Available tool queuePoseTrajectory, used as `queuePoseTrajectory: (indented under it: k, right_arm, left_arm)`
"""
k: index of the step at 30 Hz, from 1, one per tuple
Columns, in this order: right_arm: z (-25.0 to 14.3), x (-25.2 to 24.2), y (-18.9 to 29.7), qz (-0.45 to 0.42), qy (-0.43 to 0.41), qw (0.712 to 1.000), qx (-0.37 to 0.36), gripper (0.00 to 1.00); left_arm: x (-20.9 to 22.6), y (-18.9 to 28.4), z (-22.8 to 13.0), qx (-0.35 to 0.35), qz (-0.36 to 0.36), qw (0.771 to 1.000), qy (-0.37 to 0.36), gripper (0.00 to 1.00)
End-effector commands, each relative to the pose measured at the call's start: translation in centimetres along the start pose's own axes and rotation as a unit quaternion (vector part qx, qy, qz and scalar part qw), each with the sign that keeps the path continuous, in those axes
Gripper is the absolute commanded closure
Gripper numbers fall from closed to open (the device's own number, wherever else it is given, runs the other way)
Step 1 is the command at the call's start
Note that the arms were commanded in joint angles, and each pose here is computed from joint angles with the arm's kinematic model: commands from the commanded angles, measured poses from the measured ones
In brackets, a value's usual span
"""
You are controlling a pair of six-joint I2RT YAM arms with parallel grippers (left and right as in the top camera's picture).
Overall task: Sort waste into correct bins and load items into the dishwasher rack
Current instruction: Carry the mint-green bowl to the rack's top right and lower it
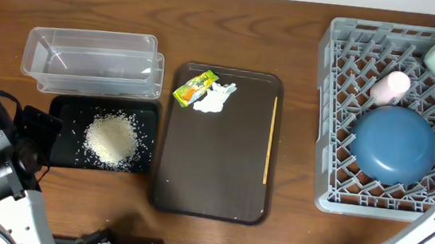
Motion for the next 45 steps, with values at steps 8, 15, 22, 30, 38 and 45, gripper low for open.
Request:
queuePoseTrajectory:
  k: [8, 15, 22, 30, 38, 45]
  right_arm:
    - [-1.3, 1.0, -5.1, 0.023, 0.053, 0.997, 0.041, 0.99]
    - [-1.5, -1.4, -4.3, -0.054, 0.024, 0.997, 0.049, 0.99]
    - [-1.1, -1.8, -2.5, -0.065, 0.017, 0.997, 0.035, 0.99]
    - [-1.4, -3.1, -1.2, -0.107, -0.008, 0.994, 0.036, 0.99]
    - [-2.3, -4.3, 0.8, -0.163, -0.046, 0.985, 0.042, 0.97]
    - [-2.0, -4.8, 5.6, -0.317, -0.099, 0.943, 0.035, 0.94]
  left_arm:
    - [-0.2, 0.5, 0.5, -0.009, -0.004, 1.000, 0.004, 0.05]
    - [-0.2, 0.5, 0.5, -0.009, -0.004, 1.000, 0.003, 0.05]
    - [-0.2, 0.5, 0.5, -0.009, -0.004, 1.000, 0.004, 0.05]
    - [-0.2, 0.5, 0.5, -0.009, -0.004, 1.000, 0.004, 0.05]
    - [-0.2, 0.5, 0.5, -0.009, -0.004, 1.000, 0.004, 0.05]
    - [-0.2, 0.5, 0.5, -0.009, -0.004, 1.000, 0.004, 0.05]
Point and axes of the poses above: each gripper's point midway between its finger pads, its own y axis back along the fingers, its own x axis along the line the jaws close on, z = x × y, the point moved 2 cm from there along y, back along the fingers, and after that the axes turned 8 degrees about y, right-handed, at the moved point
